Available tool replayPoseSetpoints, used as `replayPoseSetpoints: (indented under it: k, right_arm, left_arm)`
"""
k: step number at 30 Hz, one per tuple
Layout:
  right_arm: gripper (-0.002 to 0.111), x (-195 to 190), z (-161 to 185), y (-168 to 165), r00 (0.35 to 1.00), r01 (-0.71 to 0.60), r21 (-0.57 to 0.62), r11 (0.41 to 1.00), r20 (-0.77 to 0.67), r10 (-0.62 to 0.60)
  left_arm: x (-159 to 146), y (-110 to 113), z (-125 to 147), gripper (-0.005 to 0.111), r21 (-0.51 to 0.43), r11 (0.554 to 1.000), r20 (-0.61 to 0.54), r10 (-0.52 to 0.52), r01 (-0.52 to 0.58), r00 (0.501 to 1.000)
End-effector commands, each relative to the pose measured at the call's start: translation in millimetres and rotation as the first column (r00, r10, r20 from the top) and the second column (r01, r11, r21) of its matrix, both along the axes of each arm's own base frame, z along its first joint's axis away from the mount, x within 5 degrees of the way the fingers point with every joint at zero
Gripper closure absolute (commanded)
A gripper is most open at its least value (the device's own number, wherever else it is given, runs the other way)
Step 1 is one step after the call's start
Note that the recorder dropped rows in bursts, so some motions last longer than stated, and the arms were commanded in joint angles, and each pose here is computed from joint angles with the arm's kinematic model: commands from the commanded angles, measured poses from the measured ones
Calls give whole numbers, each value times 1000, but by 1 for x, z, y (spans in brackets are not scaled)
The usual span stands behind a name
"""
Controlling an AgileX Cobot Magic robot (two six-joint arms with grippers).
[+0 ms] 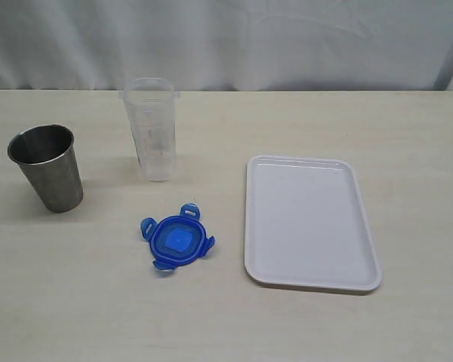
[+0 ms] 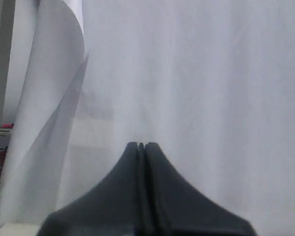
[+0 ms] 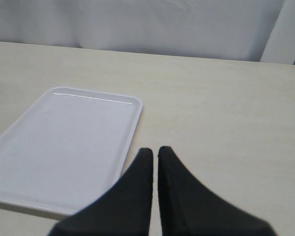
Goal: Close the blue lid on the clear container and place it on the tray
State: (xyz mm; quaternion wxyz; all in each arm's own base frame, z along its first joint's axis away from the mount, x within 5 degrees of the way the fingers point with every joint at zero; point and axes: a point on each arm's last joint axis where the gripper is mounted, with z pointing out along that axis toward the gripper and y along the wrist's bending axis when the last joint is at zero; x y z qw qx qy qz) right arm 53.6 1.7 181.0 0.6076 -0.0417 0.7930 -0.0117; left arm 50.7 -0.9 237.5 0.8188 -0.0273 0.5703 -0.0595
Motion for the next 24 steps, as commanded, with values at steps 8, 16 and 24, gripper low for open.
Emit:
replayPoseSetpoints:
  k: [8, 16, 24]
  right_arm:
    - [104, 0, 1, 0, 1000, -2, -5, 1000, 10, 2]
    - [104, 0, 1, 0, 1000, -2, -5, 1000, 10, 2]
    - [104, 0, 1, 0, 1000, -2, -5, 1000, 10, 2]
  left_arm:
    - [13, -4, 16, 2, -26, 998, 133, -55, 59, 990]
    - [60, -9, -5, 2, 79, 995, -91, -56, 63, 994]
    - [115, -13, -51, 2, 133, 987, -299, -51, 94, 953]
